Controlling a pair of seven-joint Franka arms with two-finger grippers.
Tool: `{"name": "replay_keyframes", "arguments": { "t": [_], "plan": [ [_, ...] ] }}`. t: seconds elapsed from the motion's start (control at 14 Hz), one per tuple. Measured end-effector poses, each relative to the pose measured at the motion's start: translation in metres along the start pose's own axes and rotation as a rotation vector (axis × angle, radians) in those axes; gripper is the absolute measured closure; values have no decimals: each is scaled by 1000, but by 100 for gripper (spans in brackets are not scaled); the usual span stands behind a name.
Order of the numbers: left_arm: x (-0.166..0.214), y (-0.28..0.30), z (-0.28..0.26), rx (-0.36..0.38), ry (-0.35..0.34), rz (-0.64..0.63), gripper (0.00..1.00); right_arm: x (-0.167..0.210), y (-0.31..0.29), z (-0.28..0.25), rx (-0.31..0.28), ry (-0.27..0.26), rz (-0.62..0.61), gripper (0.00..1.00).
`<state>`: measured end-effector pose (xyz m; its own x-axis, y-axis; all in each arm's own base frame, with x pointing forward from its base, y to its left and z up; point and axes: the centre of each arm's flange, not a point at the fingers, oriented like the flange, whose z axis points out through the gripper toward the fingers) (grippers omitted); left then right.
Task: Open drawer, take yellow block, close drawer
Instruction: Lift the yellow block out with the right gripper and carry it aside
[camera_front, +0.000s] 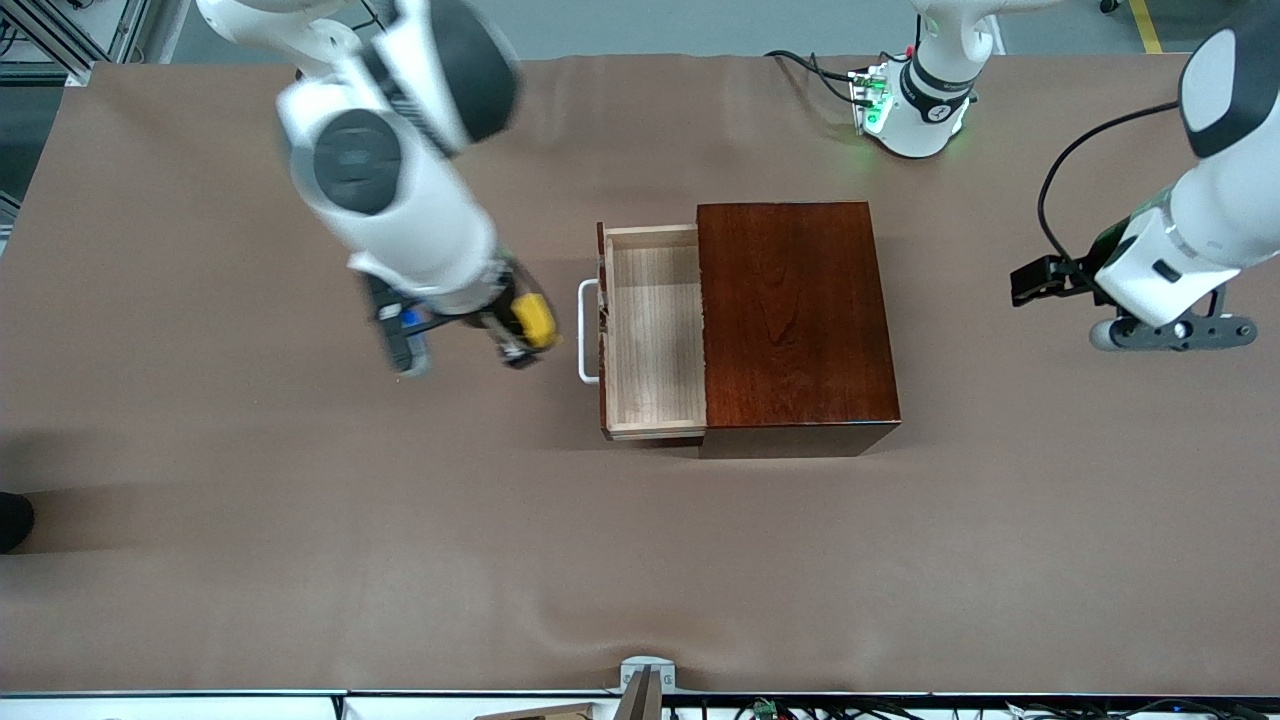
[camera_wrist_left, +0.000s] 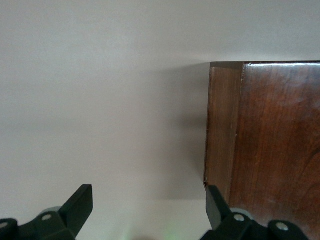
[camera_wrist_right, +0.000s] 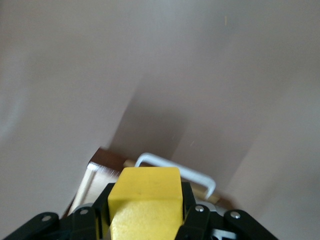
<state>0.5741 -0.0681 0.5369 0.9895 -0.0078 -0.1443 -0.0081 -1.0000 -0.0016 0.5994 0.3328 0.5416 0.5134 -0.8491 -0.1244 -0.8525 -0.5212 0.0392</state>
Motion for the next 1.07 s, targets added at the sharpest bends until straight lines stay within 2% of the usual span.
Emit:
{"name": "replay_keyframes", "arguments": {
  "t": [0.43,0.57,0.71,0.85,1.07],
  "plan": [
    [12,1,10,-54,-3,-93,0,156,68,-17,-76,62,-432,44],
    [13,2,9,-61,0,-107,0,208,102,-17,-58,64,-554,44],
    [12,9,10,-99,-6,-136,0,254,138,-5,-31,78,-669,44],
    [12,27,13,-126,-6,-175,0,288,164,24,-16,95,-766,44],
    [13,46,21,-129,-1,-233,0,329,193,82,-5,121,-872,44]
  ]
}}
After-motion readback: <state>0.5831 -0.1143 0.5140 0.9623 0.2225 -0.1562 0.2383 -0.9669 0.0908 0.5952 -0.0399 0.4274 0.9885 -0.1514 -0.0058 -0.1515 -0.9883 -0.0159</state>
